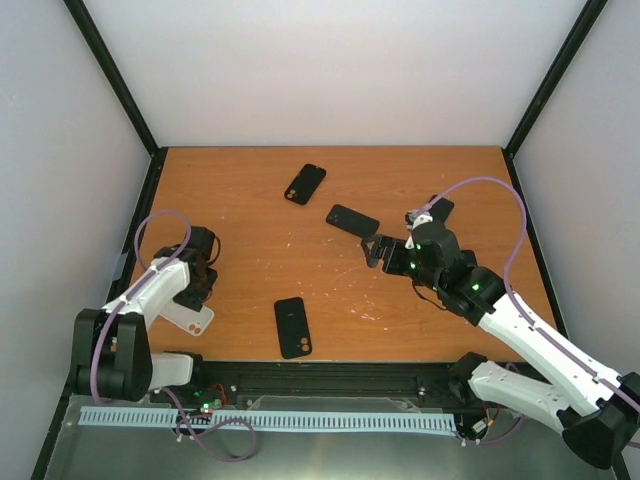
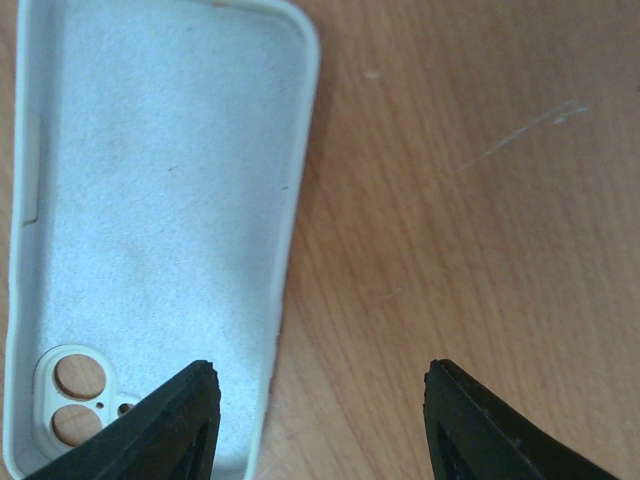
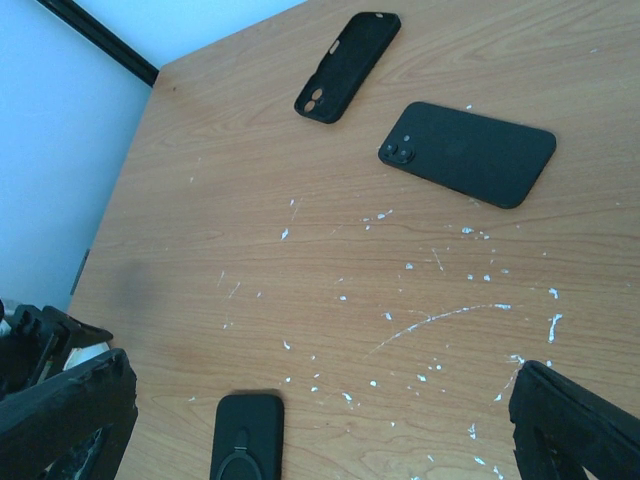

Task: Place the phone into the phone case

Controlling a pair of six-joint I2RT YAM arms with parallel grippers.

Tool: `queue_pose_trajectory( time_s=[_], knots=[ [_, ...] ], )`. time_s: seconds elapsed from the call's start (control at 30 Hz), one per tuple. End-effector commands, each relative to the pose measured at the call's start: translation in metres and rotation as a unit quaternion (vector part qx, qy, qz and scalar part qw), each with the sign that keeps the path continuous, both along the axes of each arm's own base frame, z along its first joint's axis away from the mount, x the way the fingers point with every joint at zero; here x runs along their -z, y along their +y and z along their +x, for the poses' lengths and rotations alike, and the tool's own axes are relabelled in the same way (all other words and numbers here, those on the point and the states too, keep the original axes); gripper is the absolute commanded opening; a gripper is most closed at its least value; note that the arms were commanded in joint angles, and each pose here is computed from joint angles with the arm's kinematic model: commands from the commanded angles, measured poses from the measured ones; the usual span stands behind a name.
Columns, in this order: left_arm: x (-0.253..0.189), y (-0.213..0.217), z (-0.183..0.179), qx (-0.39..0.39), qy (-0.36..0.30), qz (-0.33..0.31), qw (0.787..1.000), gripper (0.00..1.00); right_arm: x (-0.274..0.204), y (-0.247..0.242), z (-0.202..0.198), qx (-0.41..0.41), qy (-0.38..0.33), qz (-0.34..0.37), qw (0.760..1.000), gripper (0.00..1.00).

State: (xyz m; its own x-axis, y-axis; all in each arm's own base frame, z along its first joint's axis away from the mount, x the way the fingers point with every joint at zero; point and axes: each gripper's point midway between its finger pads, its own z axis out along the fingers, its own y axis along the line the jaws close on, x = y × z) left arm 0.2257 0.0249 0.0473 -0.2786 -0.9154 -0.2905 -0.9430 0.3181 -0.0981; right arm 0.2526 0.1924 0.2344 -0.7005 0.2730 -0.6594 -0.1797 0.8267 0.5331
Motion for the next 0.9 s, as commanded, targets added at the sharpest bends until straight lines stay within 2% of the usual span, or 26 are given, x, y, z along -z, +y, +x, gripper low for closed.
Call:
queue_pose_trajectory(
  time_s=[0.0, 0.13, 0.23, 0.37, 0.47, 0.5, 0.6, 0.7, 0.8, 0.87],
  knots=[
    [0.014, 0.003, -0.019, -0.036, 0.029, -0.003, 0.999, 0.57, -0.006, -0.01, 0.0, 0.014, -0.014, -0.009, 1.0, 1.0],
    [0.024, 0.003, -0.025, -0.04, 0.043, -0.003, 0.998, 0.57, -0.005, -0.011, -0.002, 0.014, -0.014, -0.006, 1.0, 1.0],
    [0.029, 0.003, -0.026, -0.042, 0.048, -0.004, 0.998, 0.51, -0.009, -0.009, -0.005, 0.008, -0.022, 0.008, 1.0, 1.0],
    [0.031, 0.002, -0.023, -0.038, 0.044, -0.007, 0.998, 0.33, -0.01, -0.012, -0.006, 0.012, -0.029, 0.01, 0.999, 1.0],
    [0.027, 0.0, -0.013, -0.018, 0.028, -0.009, 0.999, 0.07, -0.011, -0.015, -0.006, 0.017, -0.03, 0.006, 0.999, 1.0],
    [0.025, -0.001, -0.008, -0.008, 0.02, -0.01, 1.0, 0.01, -0.01, -0.016, -0.006, 0.018, -0.028, 0.005, 0.999, 1.0],
    [0.014, -0.006, 0.01, 0.027, -0.011, -0.017, 0.999, 0.0, -0.008, -0.016, -0.006, 0.02, -0.027, 0.002, 0.999, 1.0],
    [0.0, -0.018, 0.035, 0.098, -0.043, -0.02, 0.994, 0.0, -0.007, -0.014, -0.006, 0.013, -0.026, 0.006, 1.0, 1.0],
    [-0.017, -0.043, 0.062, 0.186, -0.071, 0.001, 0.98, 0.0, -0.002, -0.012, -0.006, 0.009, -0.023, 0.003, 1.0, 1.0],
    [-0.028, -0.073, 0.077, 0.255, -0.091, 0.007, 0.962, 0.0, 0.003, -0.012, -0.004, 0.011, -0.015, -0.007, 1.0, 1.0]
  ],
)
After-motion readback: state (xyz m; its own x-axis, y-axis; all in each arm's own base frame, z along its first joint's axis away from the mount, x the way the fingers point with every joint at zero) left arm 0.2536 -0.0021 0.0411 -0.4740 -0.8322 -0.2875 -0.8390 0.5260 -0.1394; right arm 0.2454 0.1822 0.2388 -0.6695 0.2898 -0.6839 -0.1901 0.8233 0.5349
